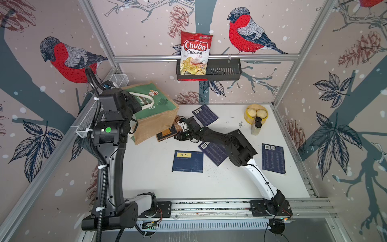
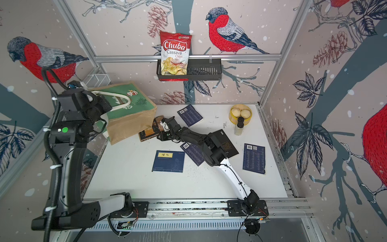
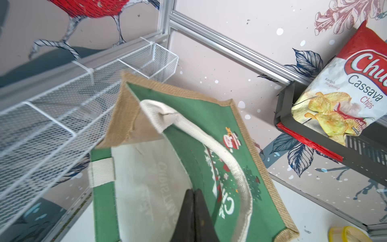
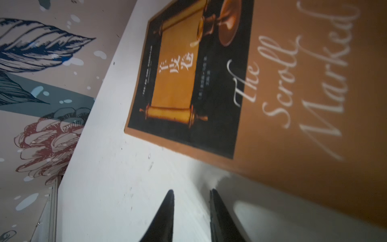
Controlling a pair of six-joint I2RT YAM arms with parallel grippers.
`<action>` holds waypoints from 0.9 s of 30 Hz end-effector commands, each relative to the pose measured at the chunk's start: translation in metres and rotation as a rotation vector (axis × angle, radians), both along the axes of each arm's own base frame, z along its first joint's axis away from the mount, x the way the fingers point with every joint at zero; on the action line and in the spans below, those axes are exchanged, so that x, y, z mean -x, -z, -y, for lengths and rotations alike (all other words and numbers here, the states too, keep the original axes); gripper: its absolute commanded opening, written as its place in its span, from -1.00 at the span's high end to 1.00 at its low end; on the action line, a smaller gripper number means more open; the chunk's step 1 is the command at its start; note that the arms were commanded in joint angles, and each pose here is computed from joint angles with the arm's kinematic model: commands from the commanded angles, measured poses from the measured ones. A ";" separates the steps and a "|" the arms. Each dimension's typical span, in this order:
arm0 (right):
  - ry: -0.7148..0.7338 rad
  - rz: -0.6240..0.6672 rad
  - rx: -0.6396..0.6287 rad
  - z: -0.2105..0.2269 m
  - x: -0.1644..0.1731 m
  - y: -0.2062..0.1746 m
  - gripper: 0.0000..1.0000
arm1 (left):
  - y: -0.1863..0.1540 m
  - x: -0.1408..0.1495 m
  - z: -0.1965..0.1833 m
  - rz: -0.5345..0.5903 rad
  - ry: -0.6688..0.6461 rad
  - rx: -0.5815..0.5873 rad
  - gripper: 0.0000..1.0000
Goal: Take out the books from the canvas bag
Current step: Move the book to the center of the board.
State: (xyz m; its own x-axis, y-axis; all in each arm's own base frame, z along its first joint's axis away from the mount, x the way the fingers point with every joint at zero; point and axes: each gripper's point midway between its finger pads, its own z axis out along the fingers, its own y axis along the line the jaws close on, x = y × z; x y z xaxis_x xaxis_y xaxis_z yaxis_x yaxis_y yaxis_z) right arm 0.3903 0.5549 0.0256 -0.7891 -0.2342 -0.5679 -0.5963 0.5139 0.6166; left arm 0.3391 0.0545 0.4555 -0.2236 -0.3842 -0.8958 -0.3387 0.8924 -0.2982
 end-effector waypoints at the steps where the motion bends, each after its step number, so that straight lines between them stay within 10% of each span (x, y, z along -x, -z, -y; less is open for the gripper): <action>1: 0.095 -0.082 0.062 0.010 -0.011 0.043 0.37 | -0.003 0.017 -0.013 -0.044 -0.065 -0.065 1.00; 21: 0.378 -0.093 -0.429 -0.012 -0.104 0.023 0.10 | -0.006 0.016 0.025 -0.016 0.153 -0.009 1.00; 27: 0.415 -0.120 -0.497 0.036 -0.121 -0.050 0.01 | 0.018 -0.012 0.047 -0.065 0.272 0.073 1.00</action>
